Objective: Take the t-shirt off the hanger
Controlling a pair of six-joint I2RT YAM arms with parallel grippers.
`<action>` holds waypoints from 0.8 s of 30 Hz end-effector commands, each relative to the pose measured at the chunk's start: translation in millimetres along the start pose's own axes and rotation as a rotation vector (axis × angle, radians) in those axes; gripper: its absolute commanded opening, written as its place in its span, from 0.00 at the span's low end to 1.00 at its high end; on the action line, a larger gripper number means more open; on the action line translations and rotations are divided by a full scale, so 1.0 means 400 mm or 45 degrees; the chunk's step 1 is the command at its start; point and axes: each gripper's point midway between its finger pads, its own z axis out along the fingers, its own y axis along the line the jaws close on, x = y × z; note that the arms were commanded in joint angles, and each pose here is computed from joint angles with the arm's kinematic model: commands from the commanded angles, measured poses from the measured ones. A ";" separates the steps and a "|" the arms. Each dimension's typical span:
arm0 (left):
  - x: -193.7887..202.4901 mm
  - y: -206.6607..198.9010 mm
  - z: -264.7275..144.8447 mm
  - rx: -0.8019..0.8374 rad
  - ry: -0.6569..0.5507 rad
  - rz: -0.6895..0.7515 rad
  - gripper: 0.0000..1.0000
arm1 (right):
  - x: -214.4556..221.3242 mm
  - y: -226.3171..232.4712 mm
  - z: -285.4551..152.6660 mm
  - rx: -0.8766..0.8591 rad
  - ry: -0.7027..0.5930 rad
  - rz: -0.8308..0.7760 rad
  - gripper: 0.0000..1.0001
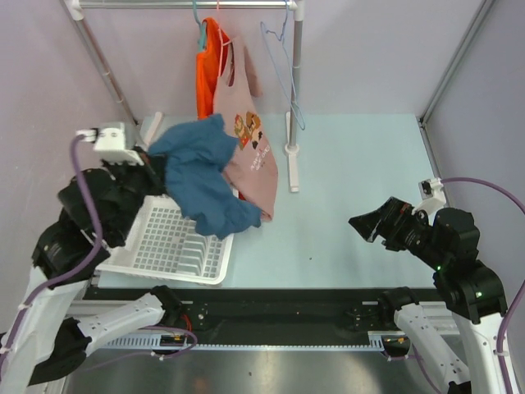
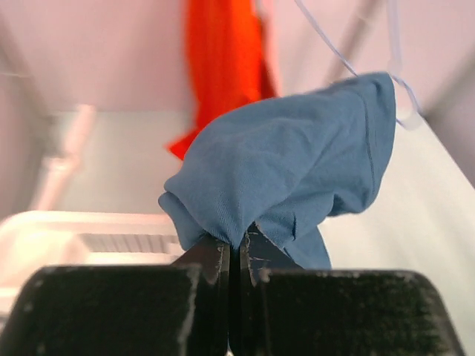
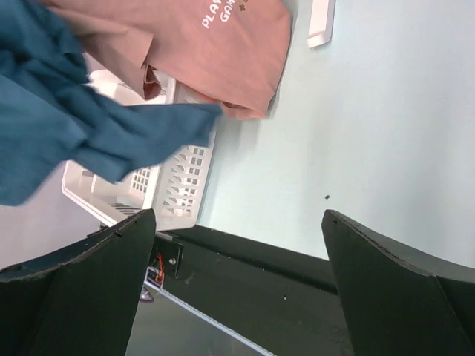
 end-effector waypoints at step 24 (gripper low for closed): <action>0.270 0.235 0.066 -0.588 0.179 -0.140 0.89 | -0.003 0.013 0.025 -0.048 0.013 -0.001 1.00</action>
